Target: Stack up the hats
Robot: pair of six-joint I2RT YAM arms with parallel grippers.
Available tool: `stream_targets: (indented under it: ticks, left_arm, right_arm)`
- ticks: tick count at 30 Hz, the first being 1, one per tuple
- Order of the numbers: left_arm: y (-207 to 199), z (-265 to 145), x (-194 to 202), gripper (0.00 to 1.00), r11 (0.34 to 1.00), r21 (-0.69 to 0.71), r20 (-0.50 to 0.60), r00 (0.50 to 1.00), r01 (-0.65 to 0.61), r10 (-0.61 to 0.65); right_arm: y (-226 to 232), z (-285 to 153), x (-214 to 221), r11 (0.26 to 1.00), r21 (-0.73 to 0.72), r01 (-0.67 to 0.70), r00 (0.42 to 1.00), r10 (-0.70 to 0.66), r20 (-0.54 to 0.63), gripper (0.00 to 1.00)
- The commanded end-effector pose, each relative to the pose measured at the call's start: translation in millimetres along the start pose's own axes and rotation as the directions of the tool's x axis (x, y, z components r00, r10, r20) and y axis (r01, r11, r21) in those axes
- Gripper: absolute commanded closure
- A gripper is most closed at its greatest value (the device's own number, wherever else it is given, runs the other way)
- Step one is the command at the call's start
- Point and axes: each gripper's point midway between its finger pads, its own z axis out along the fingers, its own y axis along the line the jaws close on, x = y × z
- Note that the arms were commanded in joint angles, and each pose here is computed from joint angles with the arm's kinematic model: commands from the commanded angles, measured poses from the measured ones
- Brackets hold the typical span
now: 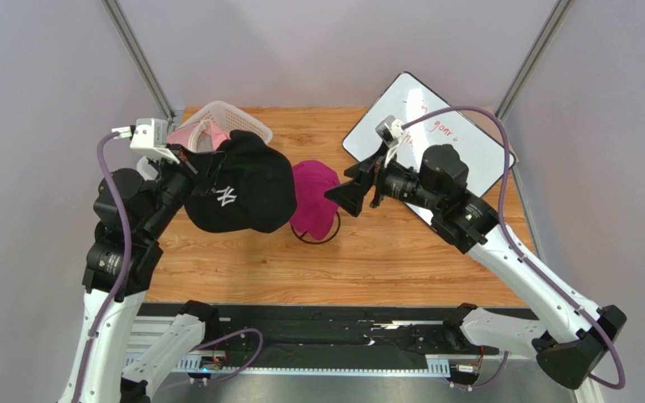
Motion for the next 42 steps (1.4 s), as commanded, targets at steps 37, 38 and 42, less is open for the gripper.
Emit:
stream_targets:
  ticks: [37,38,42]
  left_arm:
    - [-98,27,30,1.00,0.941,0.314,0.072,0.985,0.128,-0.158]
    - [-98,23,33,1.00,0.936,0.331,0.065,0.986,0.122,-0.151]
    - [-101,-1,42,0.85,0.915,0.401,0.042,0.996,0.052,-0.075]
  right_arm:
    - [61,5,-58,0.993,-0.111,0.029,0.953,0.006,0.301,1.00]
    - [54,6,-60,0.994,-0.095,0.049,0.954,-0.019,0.300,1.00]
    - [47,4,-59,0.980,-0.158,0.117,0.969,-0.077,0.236,1.00]
